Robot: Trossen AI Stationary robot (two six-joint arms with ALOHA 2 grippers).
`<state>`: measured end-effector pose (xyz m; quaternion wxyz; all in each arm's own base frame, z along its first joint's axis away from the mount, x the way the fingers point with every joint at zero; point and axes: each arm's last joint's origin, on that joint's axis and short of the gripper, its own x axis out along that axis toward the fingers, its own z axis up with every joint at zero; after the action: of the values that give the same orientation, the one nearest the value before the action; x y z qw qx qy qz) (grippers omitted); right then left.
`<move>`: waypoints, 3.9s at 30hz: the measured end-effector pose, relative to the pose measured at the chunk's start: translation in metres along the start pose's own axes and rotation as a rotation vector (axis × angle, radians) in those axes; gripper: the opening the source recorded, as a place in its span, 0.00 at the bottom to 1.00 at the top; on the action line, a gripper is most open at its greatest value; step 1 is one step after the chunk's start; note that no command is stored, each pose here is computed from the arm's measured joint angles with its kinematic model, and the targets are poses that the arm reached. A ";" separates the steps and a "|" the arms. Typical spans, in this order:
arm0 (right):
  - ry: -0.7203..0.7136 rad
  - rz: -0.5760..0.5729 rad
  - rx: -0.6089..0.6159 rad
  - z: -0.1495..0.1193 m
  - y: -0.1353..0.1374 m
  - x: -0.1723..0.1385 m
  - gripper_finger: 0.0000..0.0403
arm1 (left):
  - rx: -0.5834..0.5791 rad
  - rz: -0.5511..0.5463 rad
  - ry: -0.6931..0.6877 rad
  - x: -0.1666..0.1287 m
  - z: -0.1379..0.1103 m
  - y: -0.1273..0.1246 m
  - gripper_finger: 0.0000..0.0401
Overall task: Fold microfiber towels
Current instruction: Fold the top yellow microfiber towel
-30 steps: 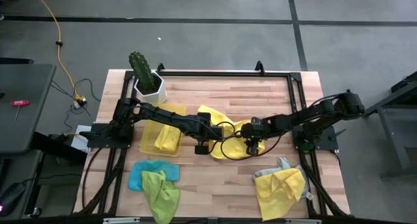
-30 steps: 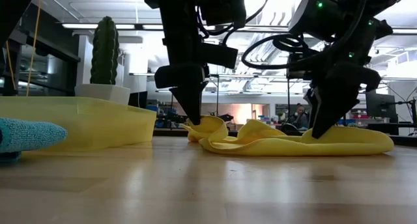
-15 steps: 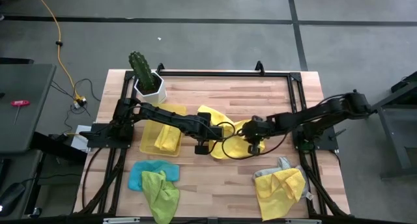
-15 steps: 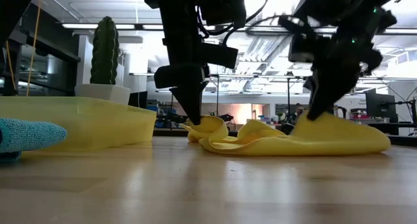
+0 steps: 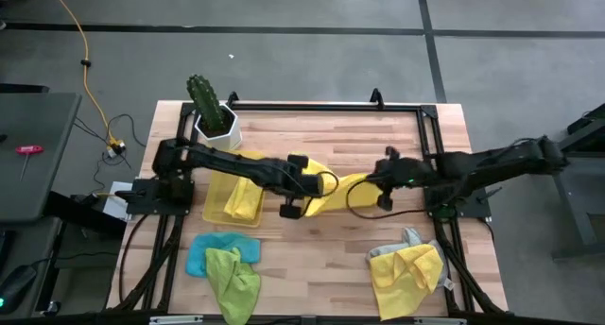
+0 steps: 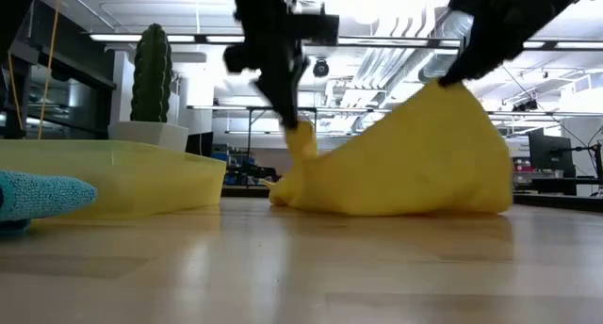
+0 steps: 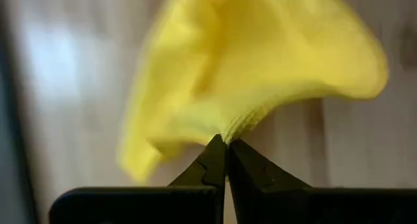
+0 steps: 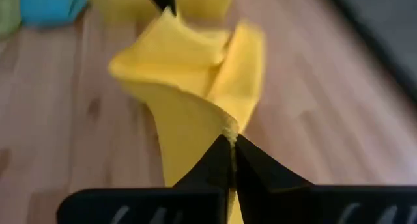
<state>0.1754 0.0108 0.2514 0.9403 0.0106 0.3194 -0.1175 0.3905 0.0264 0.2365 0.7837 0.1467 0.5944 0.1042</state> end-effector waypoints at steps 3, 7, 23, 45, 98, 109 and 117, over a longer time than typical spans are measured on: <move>-0.108 -0.089 -0.026 0.010 -0.010 -0.022 0.00 | -0.010 0.066 -0.091 -0.035 0.000 0.027 0.00; -0.212 -0.235 -0.065 0.032 -0.025 -0.049 0.00 | -0.092 0.161 -0.199 -0.079 -0.009 0.073 0.00; -0.081 -0.724 -0.081 0.075 -0.100 -0.063 0.00 | -0.506 0.485 -0.238 -0.106 -0.066 0.216 0.00; 0.123 -0.658 0.043 0.021 -0.136 -0.032 0.00 | -0.488 0.316 -0.159 -0.046 -0.085 0.208 0.00; 0.110 -0.407 0.274 -0.037 -0.081 -0.006 0.00 | -0.479 -0.169 -0.197 0.005 -0.056 0.084 0.00; 0.113 -0.382 0.258 -0.037 -0.080 -0.006 0.00 | -0.477 -0.155 -0.225 0.007 -0.057 0.093 0.00; 0.113 -0.372 0.260 -0.037 -0.080 -0.006 0.00 | -0.478 -0.150 -0.260 0.006 -0.054 0.094 0.00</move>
<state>0.1306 -0.0622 0.2301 0.8738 0.0792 0.3502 -0.3280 0.3414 0.1219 0.2510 0.8712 -0.0749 0.4569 0.1634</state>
